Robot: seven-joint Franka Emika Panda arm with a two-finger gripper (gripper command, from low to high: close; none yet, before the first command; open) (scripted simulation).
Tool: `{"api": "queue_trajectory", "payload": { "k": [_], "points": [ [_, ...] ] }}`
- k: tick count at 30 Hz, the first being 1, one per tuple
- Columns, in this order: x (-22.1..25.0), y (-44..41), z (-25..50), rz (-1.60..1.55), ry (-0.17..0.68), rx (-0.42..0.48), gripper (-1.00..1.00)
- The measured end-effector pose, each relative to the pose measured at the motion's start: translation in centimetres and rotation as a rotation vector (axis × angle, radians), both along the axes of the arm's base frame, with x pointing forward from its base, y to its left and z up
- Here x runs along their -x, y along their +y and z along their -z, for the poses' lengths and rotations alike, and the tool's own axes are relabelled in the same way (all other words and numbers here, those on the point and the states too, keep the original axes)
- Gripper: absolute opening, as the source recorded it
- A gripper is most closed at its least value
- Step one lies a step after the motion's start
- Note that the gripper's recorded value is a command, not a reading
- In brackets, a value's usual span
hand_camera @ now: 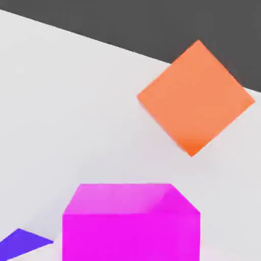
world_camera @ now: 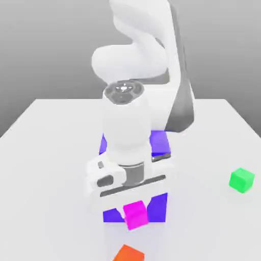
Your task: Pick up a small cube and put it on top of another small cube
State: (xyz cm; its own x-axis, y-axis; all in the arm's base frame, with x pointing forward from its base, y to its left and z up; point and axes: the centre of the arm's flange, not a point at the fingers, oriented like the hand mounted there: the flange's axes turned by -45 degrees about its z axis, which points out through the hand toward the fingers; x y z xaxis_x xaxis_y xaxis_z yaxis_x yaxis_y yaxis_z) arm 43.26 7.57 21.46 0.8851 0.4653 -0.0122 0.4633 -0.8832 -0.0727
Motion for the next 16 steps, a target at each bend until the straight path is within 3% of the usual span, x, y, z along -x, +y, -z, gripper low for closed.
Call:
{"api": "queue_trajectory", "payload": {
  "k": [4,9,13,14,16],
  "points": [
    [6.3,13.7,-1.1,-0.327,-0.009,0.006,-1.00],
    [24.7,30.0,-1.7,-0.877,-0.060,0.032,-1.00],
    [20.2,27.3,2.3,-0.749,-0.065,0.040,-1.00],
    [20.2,27.2,3.1,-0.746,-0.064,0.040,1.00],
    [20.2,27.2,3.1,-0.746,-0.064,0.040,1.00]
  ]
}}
